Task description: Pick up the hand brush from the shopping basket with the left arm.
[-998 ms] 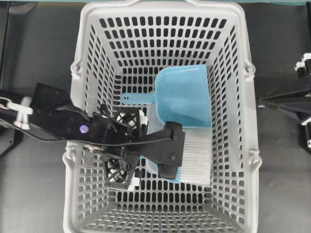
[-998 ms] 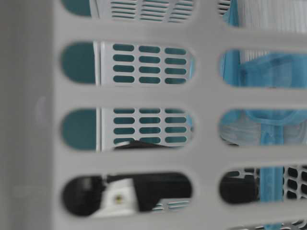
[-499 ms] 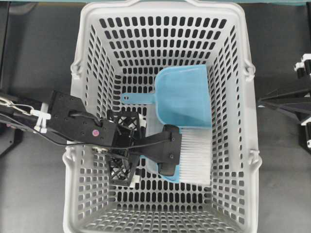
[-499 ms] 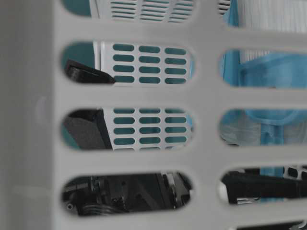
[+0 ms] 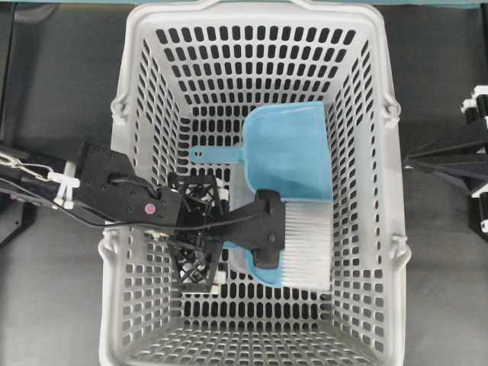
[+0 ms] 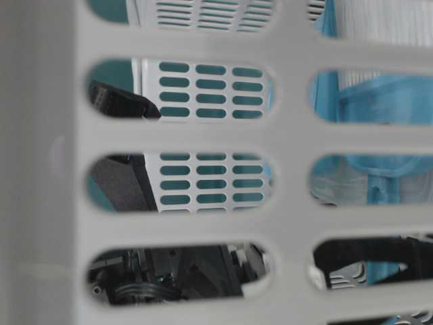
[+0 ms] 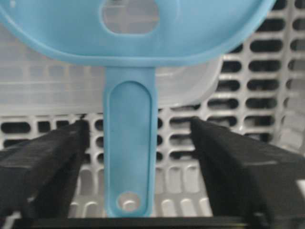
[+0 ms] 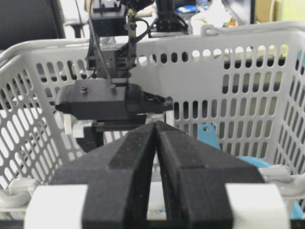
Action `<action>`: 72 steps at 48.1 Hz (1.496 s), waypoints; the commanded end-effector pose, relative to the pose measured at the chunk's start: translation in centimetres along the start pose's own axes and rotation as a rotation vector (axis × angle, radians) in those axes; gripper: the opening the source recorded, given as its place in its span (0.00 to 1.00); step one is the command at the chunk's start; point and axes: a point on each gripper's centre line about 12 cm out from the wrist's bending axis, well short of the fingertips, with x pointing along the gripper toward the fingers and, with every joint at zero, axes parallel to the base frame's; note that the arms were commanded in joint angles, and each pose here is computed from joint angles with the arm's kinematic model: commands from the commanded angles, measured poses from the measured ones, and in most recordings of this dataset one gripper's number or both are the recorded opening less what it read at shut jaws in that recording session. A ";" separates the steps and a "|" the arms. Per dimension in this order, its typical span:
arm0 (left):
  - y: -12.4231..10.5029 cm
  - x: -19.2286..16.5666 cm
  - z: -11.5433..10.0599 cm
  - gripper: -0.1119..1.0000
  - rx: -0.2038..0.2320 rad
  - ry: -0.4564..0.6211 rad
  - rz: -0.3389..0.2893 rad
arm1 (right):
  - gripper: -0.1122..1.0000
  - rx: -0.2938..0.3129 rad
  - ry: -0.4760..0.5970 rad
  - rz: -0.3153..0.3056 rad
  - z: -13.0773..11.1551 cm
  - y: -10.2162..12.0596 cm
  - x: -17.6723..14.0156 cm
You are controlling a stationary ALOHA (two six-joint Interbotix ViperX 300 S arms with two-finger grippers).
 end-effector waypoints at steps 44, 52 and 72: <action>-1.1 -10.6 2.7 0.36 0.093 -0.282 -0.050 | 0.10 0.009 0.006 0.000 -0.2 0.0 0.1; -0.9 -14.7 3.4 0.36 0.121 -0.391 -0.058 | 0.10 0.009 0.008 0.000 -0.2 0.0 0.2; -0.6 -19.8 4.1 0.36 0.118 -0.520 -0.070 | 0.10 0.009 0.006 0.000 -0.2 0.0 0.2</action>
